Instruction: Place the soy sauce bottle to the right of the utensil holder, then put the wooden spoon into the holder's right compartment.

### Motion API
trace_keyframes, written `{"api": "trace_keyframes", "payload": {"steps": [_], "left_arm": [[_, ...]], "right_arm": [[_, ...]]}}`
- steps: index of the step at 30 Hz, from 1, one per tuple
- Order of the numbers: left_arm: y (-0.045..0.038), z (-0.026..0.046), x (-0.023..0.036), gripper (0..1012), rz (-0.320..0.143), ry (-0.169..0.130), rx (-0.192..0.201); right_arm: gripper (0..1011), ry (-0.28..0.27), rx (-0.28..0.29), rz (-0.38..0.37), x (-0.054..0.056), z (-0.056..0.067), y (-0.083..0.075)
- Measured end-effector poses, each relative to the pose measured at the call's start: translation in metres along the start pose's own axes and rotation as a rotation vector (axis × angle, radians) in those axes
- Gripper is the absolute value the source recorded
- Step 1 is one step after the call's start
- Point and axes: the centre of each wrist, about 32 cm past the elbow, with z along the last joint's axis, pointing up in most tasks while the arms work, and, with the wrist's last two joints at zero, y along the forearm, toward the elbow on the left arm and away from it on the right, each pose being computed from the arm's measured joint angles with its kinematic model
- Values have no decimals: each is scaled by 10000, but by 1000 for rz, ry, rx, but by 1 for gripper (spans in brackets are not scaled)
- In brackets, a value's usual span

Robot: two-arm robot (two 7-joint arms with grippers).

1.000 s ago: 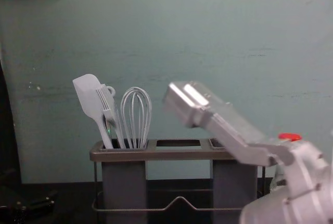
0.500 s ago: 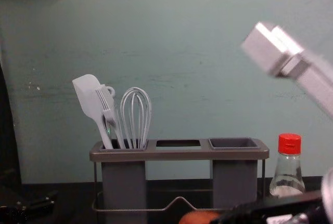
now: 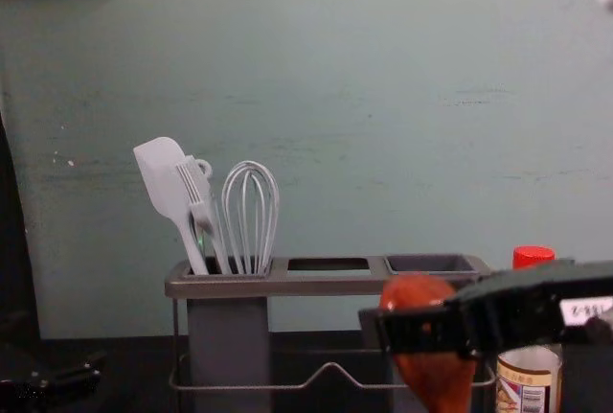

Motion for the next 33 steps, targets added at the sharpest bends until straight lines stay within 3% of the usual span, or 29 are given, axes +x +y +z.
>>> {"api": "trace_keyframes", "payload": {"steps": [13,33], "left_arm": [[0,0,0,1000,0,0,0],[0,0,0,1000,0,0,0]], "right_arm": [[830,-62,69,-58,-3,132,-160],[830,-59,84,-88,61,186,-217]]}}
